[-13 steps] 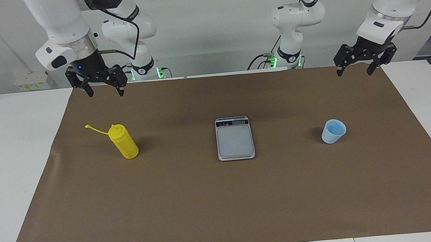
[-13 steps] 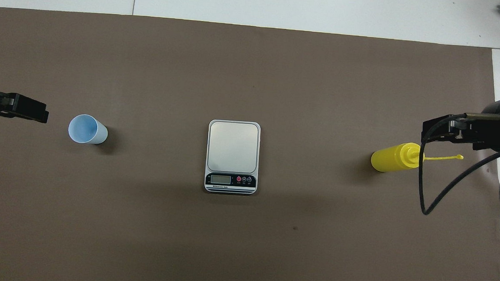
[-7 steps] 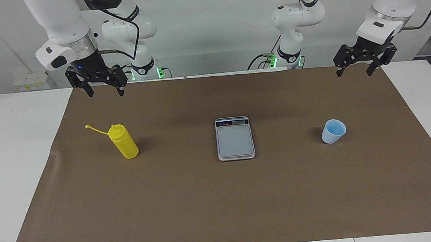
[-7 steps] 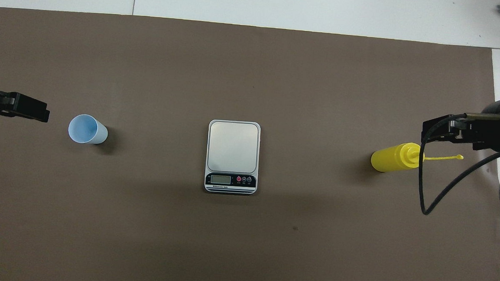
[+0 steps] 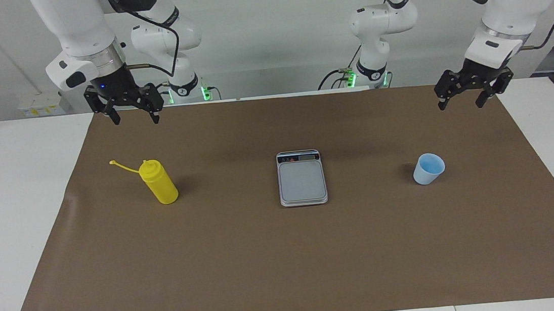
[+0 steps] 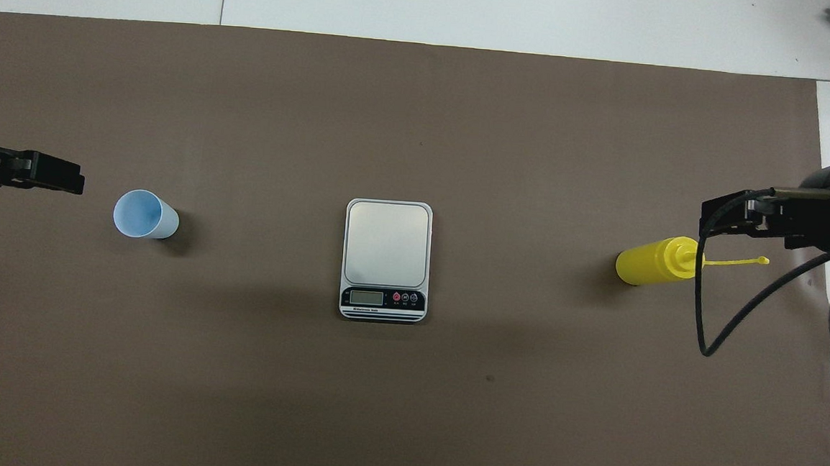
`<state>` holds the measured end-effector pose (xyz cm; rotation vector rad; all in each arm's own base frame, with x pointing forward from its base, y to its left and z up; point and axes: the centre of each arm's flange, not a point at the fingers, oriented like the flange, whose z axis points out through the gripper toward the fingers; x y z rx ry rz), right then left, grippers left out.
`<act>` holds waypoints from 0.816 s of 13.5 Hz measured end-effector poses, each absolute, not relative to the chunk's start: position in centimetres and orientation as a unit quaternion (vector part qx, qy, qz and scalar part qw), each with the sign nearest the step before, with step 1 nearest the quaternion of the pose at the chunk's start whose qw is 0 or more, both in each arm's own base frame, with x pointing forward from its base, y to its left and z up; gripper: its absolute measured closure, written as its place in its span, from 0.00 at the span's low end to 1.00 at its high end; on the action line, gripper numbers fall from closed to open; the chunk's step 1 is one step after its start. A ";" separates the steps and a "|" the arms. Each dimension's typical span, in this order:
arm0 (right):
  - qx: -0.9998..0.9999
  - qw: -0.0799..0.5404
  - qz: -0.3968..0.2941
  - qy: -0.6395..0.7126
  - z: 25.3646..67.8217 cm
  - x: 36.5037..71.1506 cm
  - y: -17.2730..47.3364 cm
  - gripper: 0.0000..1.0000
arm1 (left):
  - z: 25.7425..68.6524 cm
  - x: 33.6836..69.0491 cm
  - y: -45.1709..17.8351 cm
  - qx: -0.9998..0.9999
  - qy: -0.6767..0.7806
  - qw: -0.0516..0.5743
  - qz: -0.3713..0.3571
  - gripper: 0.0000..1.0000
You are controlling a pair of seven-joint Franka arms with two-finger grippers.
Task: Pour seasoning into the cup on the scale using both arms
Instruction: 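Reach the left gripper to the light-blue cup and grasp it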
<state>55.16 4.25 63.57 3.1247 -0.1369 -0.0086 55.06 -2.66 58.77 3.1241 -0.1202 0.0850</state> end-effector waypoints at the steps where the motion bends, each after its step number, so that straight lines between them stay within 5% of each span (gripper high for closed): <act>1: 0.999 0.007 -0.003 -0.044 63.6 55.2 4.2 0.00 | 57.6 55.2 -2.0 0.999 -0.032 0.007 0.028 0.00; 11: 0.999 0.007 -0.003 -0.044 63.6 55.2 4.2 0.00 | 41.0 56.5 2.7 0.999 0.008 0.007 0.042 0.00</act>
